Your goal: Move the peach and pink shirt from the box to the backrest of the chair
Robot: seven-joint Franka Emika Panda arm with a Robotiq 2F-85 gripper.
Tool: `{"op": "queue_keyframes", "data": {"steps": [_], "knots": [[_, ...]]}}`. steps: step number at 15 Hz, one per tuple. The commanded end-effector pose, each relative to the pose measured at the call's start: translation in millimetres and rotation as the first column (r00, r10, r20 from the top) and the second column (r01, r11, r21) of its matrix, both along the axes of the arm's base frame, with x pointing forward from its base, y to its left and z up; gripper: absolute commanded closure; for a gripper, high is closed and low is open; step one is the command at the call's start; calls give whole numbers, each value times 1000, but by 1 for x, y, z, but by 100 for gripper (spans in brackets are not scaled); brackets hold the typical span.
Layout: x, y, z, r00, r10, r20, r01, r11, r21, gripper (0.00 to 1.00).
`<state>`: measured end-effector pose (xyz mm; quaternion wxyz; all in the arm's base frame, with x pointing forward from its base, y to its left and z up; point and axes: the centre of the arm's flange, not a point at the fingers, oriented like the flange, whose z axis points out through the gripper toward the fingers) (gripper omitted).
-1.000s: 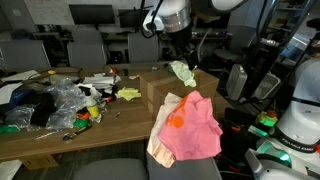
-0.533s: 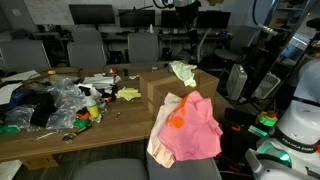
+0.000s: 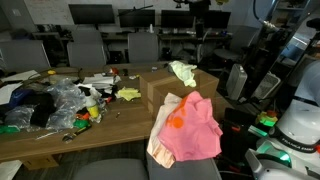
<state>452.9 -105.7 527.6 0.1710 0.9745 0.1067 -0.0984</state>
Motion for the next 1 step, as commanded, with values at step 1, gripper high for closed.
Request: {"op": "queue_keyframes", "data": {"steps": [1], "knots": [[-1, -5, -1, 1000, -11, 0, 11, 1000, 6, 0]]}}
